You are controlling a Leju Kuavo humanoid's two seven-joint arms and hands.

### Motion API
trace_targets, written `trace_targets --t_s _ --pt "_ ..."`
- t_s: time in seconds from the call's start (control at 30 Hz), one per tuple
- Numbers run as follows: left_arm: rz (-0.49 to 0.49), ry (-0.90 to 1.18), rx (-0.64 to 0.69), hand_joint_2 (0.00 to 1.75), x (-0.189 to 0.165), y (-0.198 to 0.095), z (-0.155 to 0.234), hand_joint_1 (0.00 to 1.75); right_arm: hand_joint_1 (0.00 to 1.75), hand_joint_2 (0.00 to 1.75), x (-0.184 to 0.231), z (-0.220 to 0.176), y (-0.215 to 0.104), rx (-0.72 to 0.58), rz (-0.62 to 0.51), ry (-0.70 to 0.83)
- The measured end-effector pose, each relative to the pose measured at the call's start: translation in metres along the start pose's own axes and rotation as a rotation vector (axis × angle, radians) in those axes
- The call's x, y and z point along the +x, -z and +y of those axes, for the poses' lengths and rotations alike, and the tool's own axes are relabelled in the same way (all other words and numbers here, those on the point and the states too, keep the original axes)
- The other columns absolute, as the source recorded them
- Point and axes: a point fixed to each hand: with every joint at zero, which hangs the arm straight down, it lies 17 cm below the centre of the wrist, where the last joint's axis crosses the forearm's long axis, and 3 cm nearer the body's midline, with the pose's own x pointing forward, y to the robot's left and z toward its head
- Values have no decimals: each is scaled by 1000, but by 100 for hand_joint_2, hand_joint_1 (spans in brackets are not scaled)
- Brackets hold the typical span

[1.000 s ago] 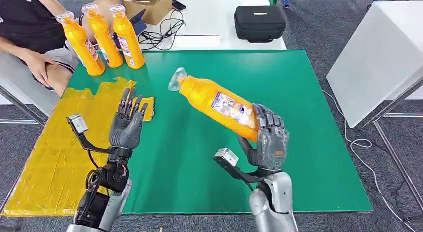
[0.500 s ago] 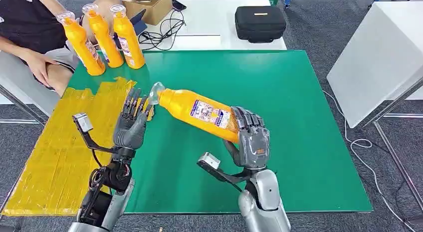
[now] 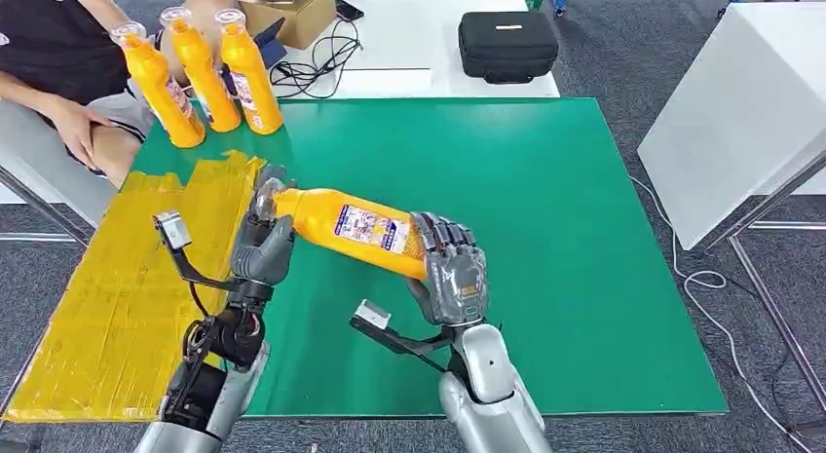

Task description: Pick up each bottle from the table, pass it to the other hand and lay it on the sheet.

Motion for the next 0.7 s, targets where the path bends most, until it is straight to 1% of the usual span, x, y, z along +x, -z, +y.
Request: trace_targets --t_s 0.27,0.6,0.7 --pt "0 -14 44 175 -1 -2 17 0 175 175 23 22 -3 60 -84 -13" --pt "-7 -32 63 175 1 -4 25 0 175 175 32 27 -5 74 -107 -19" --pt "-4 -79 61 175 3 -4 25 0 175 175 34 26 -5 73 -114 -9"
